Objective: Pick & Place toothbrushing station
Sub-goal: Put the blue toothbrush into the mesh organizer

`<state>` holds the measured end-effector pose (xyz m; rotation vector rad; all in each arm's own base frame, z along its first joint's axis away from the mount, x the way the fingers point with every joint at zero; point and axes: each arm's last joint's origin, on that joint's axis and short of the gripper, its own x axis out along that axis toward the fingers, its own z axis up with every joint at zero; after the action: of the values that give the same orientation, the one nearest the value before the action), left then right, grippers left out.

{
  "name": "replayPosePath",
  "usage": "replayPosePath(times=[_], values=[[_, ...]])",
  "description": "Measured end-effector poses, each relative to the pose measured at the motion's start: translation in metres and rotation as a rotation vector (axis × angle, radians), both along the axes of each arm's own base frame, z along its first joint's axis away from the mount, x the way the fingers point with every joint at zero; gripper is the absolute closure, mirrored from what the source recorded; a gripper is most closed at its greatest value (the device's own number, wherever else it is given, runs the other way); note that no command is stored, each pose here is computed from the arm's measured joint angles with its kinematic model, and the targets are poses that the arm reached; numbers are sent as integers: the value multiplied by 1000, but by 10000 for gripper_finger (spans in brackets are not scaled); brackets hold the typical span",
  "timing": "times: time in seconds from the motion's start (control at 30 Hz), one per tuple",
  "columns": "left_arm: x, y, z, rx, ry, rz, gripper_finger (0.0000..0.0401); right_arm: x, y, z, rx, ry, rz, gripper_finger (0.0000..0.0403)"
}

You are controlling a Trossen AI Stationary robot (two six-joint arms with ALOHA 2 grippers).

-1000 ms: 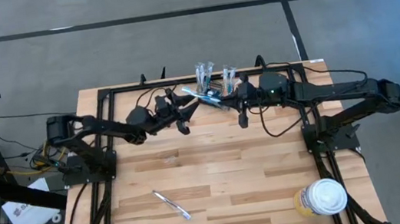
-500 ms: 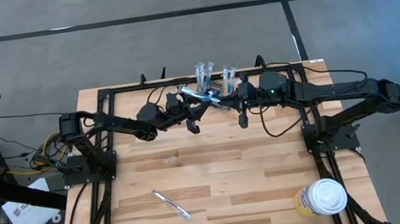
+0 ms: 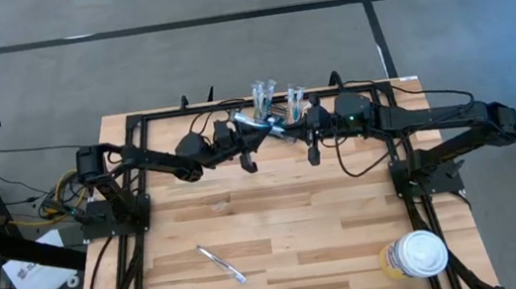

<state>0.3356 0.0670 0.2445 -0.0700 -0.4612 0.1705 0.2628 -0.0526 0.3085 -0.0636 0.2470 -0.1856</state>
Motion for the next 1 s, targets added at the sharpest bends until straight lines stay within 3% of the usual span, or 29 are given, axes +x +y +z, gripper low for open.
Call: replayPosePath(times=[0.1,0.4,0.73,1.0], values=[[0,-1,0,16,0,-9,389,0,0,0,7,1,3,389],[0,-2,0,38,8,-45,394,0,0,0,10,1,1,345],[0,3,-2,55,39,-99,394,0,2,-1,19,4,66,341],[-5,1,5,71,181,-103,394,-3,3,5,13,-31,83,341]])
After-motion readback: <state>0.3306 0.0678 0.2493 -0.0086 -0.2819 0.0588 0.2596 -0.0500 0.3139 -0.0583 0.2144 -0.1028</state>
